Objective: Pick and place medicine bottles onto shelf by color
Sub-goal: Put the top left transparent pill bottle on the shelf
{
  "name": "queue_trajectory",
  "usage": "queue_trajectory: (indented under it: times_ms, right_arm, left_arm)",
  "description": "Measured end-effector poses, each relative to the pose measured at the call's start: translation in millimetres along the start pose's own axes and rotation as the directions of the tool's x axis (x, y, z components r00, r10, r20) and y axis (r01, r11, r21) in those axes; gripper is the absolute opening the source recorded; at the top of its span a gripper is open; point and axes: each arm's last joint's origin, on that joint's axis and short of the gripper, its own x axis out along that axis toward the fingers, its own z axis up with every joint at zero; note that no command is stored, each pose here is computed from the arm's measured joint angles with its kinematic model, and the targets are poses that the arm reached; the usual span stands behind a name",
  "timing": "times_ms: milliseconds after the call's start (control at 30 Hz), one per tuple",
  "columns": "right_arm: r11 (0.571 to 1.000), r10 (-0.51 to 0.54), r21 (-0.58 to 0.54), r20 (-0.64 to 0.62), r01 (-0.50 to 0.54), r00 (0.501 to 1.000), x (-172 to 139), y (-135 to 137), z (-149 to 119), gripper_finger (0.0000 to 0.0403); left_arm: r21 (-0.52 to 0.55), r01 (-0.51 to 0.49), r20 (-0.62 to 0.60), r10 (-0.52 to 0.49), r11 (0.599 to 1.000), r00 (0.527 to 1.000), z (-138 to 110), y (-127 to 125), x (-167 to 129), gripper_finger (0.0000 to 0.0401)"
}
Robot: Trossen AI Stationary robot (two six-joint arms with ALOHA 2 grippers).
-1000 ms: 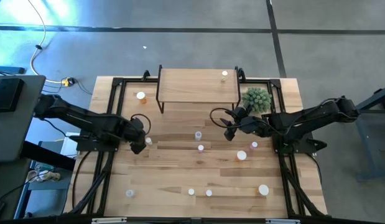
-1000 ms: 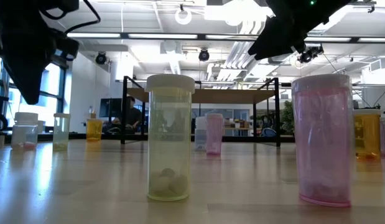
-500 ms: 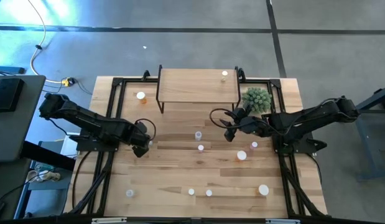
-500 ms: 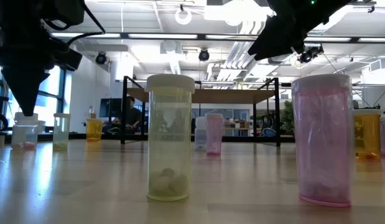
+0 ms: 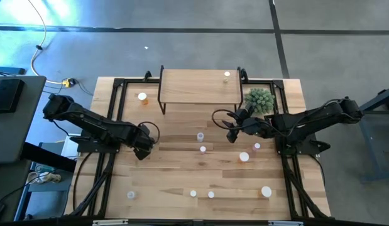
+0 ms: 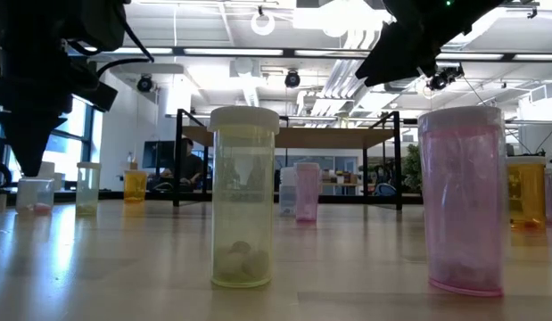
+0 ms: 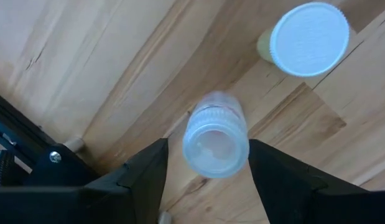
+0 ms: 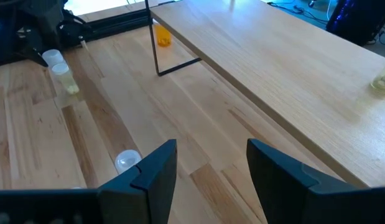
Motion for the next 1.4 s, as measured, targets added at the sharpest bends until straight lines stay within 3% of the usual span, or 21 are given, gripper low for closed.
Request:
queue_trajectory:
  times_ms: [367, 833, 1200, 1400]
  right_arm:
    - [1.000, -0.001, 0.011, -0.002, 0.001, 1.000, 0, 0, 0, 0.0185]
    - [1.000, 0.022, 0.019, -0.012, -0.022, 1.000, 0, 1, -1, 0.0185]
    - [0.999, 0.036, 0.023, -0.011, -0.036, 0.999, 0, 1, 0, 0.0185]
    - [0.999, 0.036, 0.023, -0.011, -0.036, 0.999, 0, 1, 0, 0.0185]
  left_arm:
    - [0.023, 0.001, 0.002, -0.001, 1.000, 1.000, 0, 0, 0, 0.0123]
    - [0.049, 0.025, 0.020, -0.026, 0.999, 0.999, 12, 16, -9, 0.0126]
    - [0.059, -0.037, 0.117, 0.030, 0.998, 0.993, 41, 43, -67, 0.0127]
    - [0.030, -0.001, 0.216, -0.006, 1.000, 0.976, 61, 60, -112, 0.0127]
